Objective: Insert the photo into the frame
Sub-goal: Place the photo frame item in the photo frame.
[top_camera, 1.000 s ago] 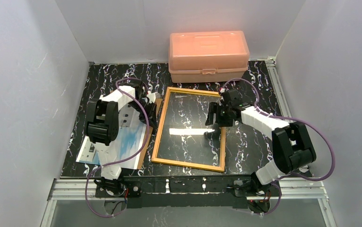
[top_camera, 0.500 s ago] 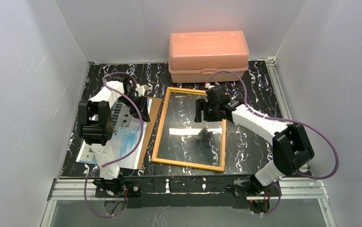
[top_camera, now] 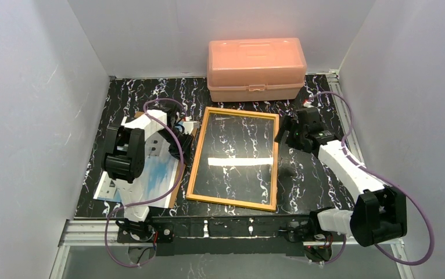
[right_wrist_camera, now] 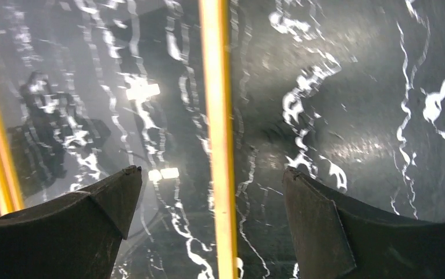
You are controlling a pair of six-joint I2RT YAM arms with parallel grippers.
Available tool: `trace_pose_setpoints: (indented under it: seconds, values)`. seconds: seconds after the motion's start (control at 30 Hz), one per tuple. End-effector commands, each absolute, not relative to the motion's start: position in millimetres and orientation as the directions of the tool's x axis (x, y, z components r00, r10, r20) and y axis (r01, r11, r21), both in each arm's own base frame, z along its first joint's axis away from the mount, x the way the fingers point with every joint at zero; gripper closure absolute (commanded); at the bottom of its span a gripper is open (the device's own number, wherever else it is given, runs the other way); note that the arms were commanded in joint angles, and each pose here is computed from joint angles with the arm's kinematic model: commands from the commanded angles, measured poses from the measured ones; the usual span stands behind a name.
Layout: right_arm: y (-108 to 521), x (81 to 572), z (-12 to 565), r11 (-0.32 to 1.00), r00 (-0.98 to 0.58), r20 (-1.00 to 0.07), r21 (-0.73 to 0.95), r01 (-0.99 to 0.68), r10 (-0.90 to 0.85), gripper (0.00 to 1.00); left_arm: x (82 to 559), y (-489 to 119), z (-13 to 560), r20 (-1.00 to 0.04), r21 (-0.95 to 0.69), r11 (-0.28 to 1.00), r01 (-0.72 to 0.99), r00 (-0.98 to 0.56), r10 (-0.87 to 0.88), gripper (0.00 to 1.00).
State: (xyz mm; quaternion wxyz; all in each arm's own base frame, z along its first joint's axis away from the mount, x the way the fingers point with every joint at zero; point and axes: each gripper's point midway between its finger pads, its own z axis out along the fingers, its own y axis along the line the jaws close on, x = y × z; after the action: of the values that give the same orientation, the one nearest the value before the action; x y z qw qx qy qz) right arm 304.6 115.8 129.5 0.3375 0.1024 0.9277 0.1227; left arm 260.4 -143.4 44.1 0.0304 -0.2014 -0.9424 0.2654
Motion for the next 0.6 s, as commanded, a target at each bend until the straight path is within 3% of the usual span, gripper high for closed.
trace_pose_setpoints:
  seconds: [0.0,0.17,0.57]
  values:
    - [104.5,297.8,102.4,0.91,-0.781,-0.508,0.373,0.181,0.364,0.01,257.8,-143.4,48.1,-0.132,-0.464,0.746,0.478,-0.87,0.476,0.89]
    - [113.5,311.9,97.7,0.865,-0.785,-0.46,0.466,0.184,0.415,0.01,247.8,-150.2,37.4,-0.113,-0.479,0.73,0.487,-0.859,0.499,0.9]
    - [132.4,322.6,116.1,0.841,-0.8,-0.464,0.533,0.091,0.38,0.01,237.0,-184.1,33.7,-0.094,-0.561,0.678,0.474,-0.851,0.517,0.91]
